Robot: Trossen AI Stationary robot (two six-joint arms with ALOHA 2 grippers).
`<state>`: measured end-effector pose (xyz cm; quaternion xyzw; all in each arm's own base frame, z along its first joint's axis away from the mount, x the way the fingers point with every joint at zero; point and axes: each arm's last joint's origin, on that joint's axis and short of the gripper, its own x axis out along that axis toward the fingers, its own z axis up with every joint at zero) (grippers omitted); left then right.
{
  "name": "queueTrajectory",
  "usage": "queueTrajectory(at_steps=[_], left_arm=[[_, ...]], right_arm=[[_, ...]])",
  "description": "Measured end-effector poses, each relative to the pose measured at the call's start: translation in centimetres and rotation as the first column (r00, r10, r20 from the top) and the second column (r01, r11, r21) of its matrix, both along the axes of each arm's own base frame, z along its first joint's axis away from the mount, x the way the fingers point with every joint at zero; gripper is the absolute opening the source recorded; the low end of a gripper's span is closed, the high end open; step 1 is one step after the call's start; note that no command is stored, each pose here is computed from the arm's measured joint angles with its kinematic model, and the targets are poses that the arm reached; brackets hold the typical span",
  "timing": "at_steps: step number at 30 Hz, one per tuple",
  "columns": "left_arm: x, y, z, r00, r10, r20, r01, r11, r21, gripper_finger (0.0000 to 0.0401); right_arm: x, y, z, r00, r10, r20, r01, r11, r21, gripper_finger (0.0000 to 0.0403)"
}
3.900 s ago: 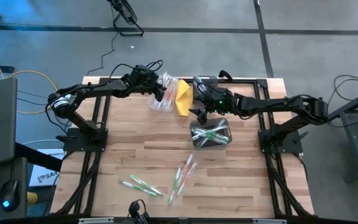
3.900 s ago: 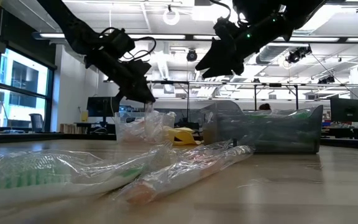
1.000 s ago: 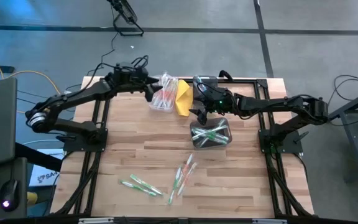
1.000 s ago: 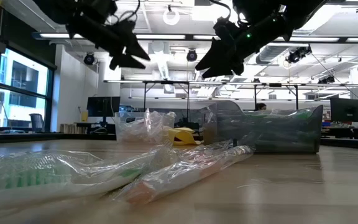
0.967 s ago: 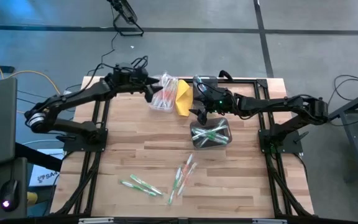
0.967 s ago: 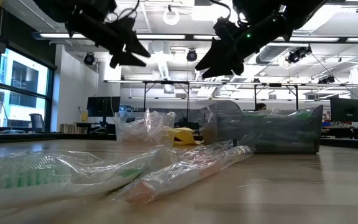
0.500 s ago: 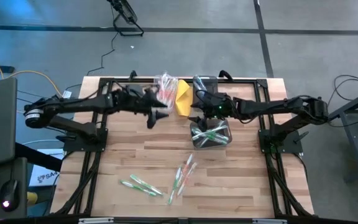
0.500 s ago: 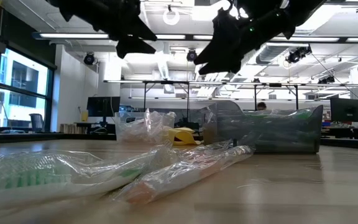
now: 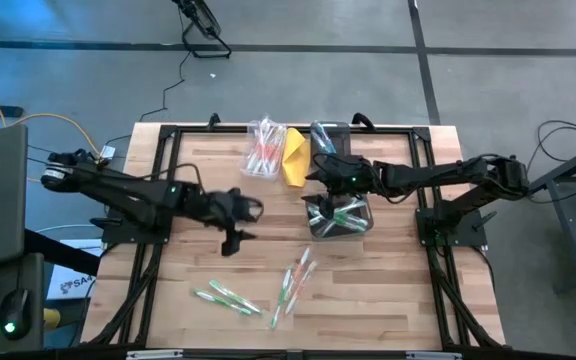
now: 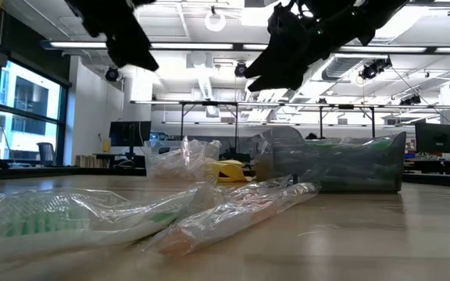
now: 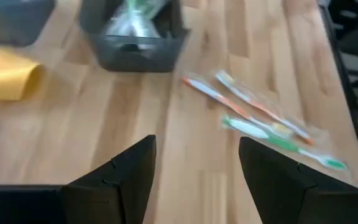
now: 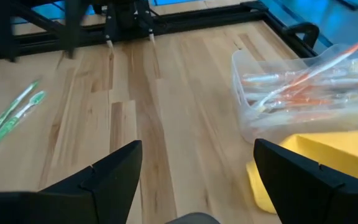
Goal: Pick & Place Toothbrushes
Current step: Put the green toothbrush into the bottom black transparent bin
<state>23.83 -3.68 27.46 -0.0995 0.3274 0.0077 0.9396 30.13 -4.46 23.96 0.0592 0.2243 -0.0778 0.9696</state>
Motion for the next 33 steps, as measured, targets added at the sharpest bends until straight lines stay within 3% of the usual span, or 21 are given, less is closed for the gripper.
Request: queueTrajectory(at_steps=[9,15,20,27,33], left_arm=[[-1.0,-5.2,-0.4,0.984,-0.175,-0.013,0.176,0.983,0.055,0.0225],[-1.5,-8.8,-2.2,0.924,-0.372,-0.094,0.382,0.91,0.159,0.0225],[-1.3,-10.7,-4.2,0.89,-0.421,-0.173,0.448,0.878,0.169,0.0225],[-0.6,-11.7,-6.7,0.878,-0.396,-0.269,0.432,0.898,0.087,0.0225],[0.0,-12.5,-9.2,0.828,-0.424,-0.366,0.454,0.891,-0.005,0.0225]], right_arm=[[-0.3,0.3,-0.5,0.998,0.024,-0.05,-0.019,0.993,0.113,0.0302],[-0.2,1.1,-0.6,0.998,0.038,-0.054,-0.03,0.988,0.149,0.0302],[-0.2,1.8,-0.7,0.997,0.055,-0.061,-0.044,0.986,0.16,0.0302],[-0.2,2.6,-0.8,0.995,0.069,-0.078,-0.053,0.981,0.187,0.0302],[-0.3,3.2,-1.1,0.991,0.078,-0.109,-0.054,0.977,0.208,0.0302]])
